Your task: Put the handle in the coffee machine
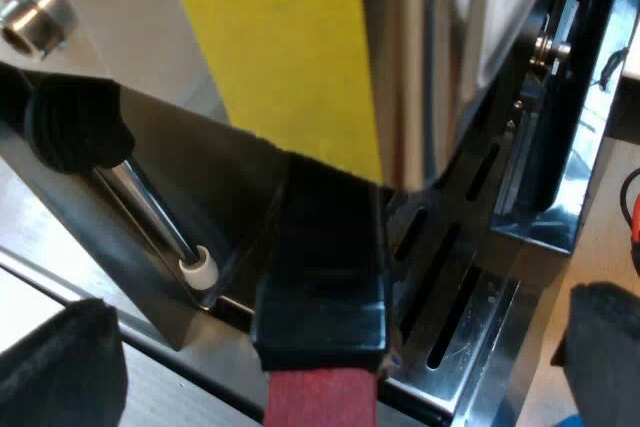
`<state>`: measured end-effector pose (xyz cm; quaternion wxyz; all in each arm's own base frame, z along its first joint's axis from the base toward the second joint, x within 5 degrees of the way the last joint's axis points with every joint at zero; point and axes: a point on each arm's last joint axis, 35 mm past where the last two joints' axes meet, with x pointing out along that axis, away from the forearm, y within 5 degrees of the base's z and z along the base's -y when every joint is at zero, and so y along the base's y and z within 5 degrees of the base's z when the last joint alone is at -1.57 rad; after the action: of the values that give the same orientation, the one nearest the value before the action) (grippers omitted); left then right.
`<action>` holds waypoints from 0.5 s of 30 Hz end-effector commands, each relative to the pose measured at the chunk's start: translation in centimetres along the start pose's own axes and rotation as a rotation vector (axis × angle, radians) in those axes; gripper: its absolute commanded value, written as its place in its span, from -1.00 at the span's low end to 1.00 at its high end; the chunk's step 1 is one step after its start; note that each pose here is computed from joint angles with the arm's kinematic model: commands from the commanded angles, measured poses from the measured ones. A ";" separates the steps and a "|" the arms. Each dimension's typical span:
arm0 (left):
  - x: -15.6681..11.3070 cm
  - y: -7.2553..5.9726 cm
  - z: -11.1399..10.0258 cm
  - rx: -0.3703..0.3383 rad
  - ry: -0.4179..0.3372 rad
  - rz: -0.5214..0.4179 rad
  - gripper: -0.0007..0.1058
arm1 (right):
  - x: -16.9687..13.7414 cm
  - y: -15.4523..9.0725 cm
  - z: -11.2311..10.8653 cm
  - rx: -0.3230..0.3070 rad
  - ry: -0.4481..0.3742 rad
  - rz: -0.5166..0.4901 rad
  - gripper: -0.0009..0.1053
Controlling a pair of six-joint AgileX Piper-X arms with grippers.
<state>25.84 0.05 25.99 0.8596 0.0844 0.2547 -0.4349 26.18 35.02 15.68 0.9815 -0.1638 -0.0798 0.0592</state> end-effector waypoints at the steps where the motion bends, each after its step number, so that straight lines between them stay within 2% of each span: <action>1: -0.3 -0.1 0.4 0.008 -0.011 0.004 0.70 | 0.5 -1.0 2.4 0.087 -0.071 -0.042 -0.43; 7: -0.4 -0.5 0.0 -0.033 0.015 -0.017 0.70 | 0.5 -1.0 2.4 0.087 -0.071 -0.042 -0.43; 11: -1.0 -0.8 0.4 -0.020 -0.004 -0.010 0.70 | 0.5 -1.0 2.4 0.087 -0.071 -0.042 -0.43; 15: -2.0 -0.5 0.3 -0.024 -0.019 0.024 0.70 | 0.6 -1.2 2.7 0.116 -0.076 -0.043 -0.43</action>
<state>24.71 0.91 26.87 0.8663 0.0749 0.2573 -0.4215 26.18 35.02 15.68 0.9828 -0.1553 -0.0794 0.0604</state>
